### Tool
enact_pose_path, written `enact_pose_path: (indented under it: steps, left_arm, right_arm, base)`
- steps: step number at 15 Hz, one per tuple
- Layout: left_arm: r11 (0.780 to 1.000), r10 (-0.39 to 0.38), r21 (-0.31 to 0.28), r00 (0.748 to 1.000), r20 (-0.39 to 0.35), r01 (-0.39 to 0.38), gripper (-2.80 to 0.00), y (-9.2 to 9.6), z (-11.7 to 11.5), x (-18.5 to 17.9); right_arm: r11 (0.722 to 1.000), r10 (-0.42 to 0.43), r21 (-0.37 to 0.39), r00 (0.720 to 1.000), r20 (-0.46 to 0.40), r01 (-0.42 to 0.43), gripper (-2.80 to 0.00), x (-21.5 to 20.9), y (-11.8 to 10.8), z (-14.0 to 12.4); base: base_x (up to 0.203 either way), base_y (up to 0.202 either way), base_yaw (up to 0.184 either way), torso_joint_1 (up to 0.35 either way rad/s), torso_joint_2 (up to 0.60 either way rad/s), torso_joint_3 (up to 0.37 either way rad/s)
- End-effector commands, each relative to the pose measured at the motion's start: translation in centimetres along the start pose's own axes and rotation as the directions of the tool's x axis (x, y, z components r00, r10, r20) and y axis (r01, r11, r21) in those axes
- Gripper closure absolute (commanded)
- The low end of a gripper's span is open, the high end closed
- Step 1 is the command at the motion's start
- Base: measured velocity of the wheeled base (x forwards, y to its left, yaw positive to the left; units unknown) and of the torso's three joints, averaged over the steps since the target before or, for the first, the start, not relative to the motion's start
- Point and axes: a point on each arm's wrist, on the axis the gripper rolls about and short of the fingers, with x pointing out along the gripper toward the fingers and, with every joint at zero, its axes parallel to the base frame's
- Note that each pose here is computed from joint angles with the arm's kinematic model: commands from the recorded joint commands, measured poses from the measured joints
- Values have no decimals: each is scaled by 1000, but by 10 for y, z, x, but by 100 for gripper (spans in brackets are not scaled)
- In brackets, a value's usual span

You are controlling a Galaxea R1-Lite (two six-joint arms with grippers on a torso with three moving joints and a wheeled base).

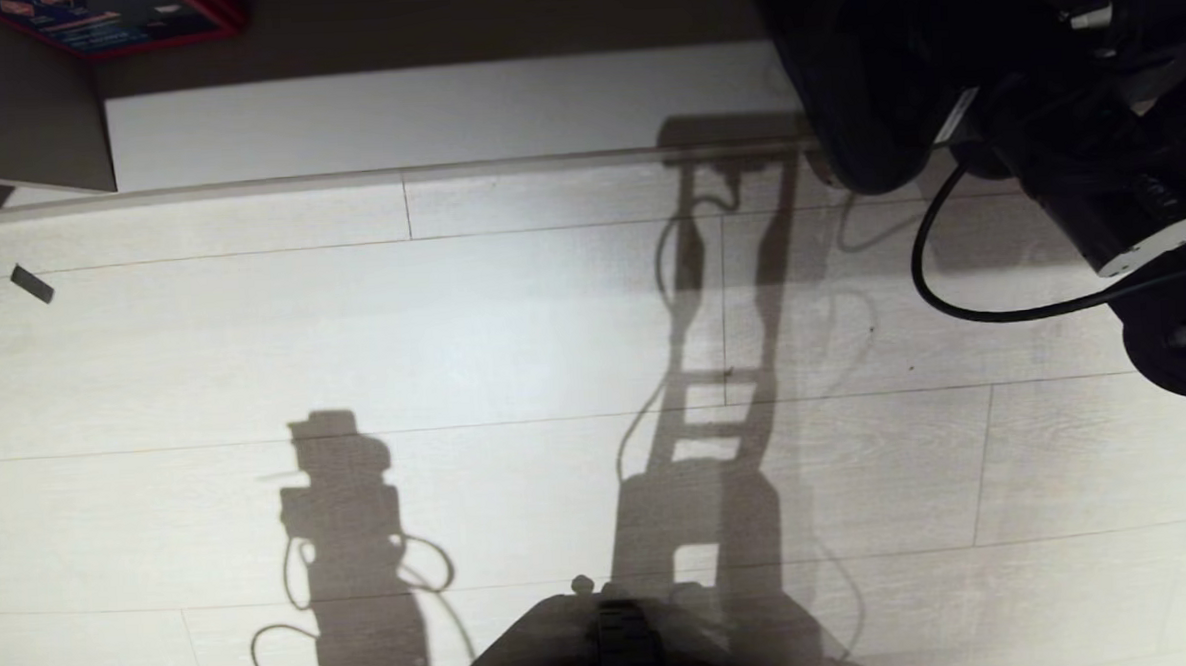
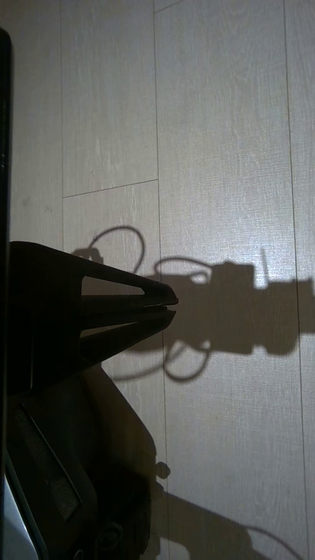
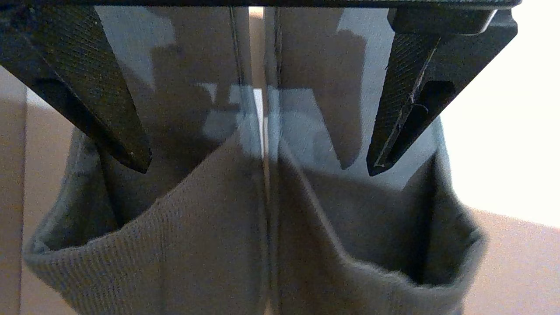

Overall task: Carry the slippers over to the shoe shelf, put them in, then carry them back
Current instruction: Pick up the slippers in the shoe cabinet

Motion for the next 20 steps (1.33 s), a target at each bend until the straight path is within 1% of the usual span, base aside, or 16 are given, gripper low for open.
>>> enact_pose_path:
  steps: [1, 2, 3, 4, 8, 9, 14, 17, 20]
  left_arm:
    - [1000, 1, -1, 1000, 0, -1, 0, 0, 0, 0]
    - [1000, 1, -1, 1000, 0, -1, 0, 0, 0, 0]
    - [1000, 1, -2, 1000, 0, -1, 0, 0, 0, 0]
    - [1000, 0, -2, 1000, 0, 0, 0, 0, 0, 0]
    - [1000, 1, -2, 1000, 0, -1, 0, 0, 0, 0]
    - [1000, 1, -2, 1000, 0, -1, 0, 0, 0, 0]
    - [1000, 1, -2, 1000, 0, -1, 0, 0, 0, 0]
    - [1000, 0, -2, 1000, 0, 0, 0, 0, 0, 0]
    - [1000, 0, -2, 1000, 0, 0, 0, 0, 0, 0]
  right_arm:
    - [1000, -12, 5, 1000, 18, 12, -280, 9, 4, -7]
    - [1000, -12, 7, 1000, 24, 12, -280, 12, 5, -7]
    - [1000, -10, 10, 1000, 26, 10, -116, 13, 6, -7]
    - [1000, -11, 10, 999, 31, 11, 0, 15, 6, -7]
    - [1000, -21, 15, 999, 48, 21, 0, 20, 5, -3]
    - [1000, -19, 23, 999, 44, 18, 0, 22, 6, -6]
    - [999, -9, 32, 999, 40, 8, 0, 23, 6, -6]
    - [999, -6, 32, 999, 51, 4, 0, 21, 4, 1]
    - [999, 7, 34, 1000, 26, -8, 0, 19, 4, 9]
  base:
    - [0, 0, 0, 0, 0, 0]
    - [0, 0, 0, 0, 0, 0]
    - [0, 0, 0, 0, 0, 0]
    - [0, 0, 0, 0, 0, 0]
    - [0, 0, 0, 0, 0, 0]
    - [0, 0, 0, 0, 0, 0]
    - [0, 0, 0, 0, 0, 0]
    - [0, 0, 0, 0, 0, 0]
    - [0, 0, 0, 0, 0, 0]
